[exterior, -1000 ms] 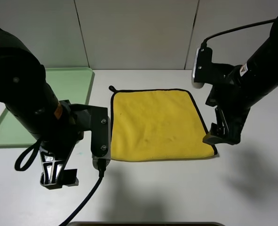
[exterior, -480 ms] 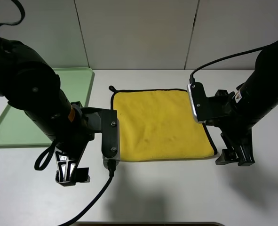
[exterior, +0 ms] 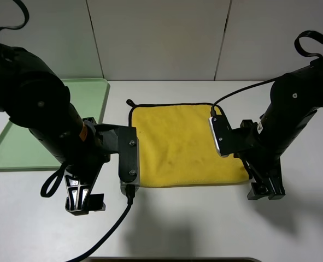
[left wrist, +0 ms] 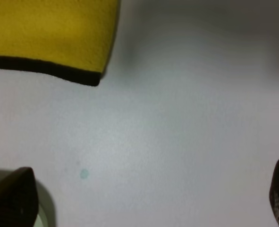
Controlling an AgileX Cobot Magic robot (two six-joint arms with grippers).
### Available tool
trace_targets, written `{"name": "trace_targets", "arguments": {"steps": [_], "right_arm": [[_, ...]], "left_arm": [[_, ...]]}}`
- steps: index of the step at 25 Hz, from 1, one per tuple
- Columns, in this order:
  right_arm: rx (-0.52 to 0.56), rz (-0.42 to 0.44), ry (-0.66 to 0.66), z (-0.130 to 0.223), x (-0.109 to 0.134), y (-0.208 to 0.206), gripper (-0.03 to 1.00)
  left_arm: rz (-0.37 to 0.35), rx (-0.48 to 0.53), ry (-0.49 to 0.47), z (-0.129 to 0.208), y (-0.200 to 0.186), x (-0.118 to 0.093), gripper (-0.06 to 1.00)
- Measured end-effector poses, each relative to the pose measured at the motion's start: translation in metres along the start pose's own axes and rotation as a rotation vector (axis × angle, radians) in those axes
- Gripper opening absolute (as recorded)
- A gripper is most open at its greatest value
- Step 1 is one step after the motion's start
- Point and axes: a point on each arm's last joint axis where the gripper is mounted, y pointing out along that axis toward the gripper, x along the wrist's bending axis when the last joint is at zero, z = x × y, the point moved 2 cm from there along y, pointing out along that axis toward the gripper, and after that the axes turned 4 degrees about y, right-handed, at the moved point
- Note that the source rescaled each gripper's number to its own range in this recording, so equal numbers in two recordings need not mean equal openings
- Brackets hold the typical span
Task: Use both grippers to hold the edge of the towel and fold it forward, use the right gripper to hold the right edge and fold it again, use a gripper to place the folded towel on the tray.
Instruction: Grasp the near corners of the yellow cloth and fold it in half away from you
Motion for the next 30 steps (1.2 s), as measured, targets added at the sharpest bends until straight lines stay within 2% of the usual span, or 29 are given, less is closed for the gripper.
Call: {"name": "trace_targets", "arguments": {"steps": [14, 18, 30], "right_arm": [[0.004, -0.013, -0.014, 0.005, 0.012, 0.033, 1.0], [-0.002, 0.0, -0.025, 0.004, 0.01, 0.036, 1.0], [0.014, -0.035, -0.034, 0.004, 0.011, 0.043, 1.0]], "left_arm": [[-0.018, -0.021, 0.0, -0.002, 0.0, 0.002, 0.98], [-0.034, -0.04, 0.0, -0.004, 0.0, 0.004, 0.98], [-0.117, -0.137, 0.0, -0.015, -0.002, 0.013, 0.98]]}}
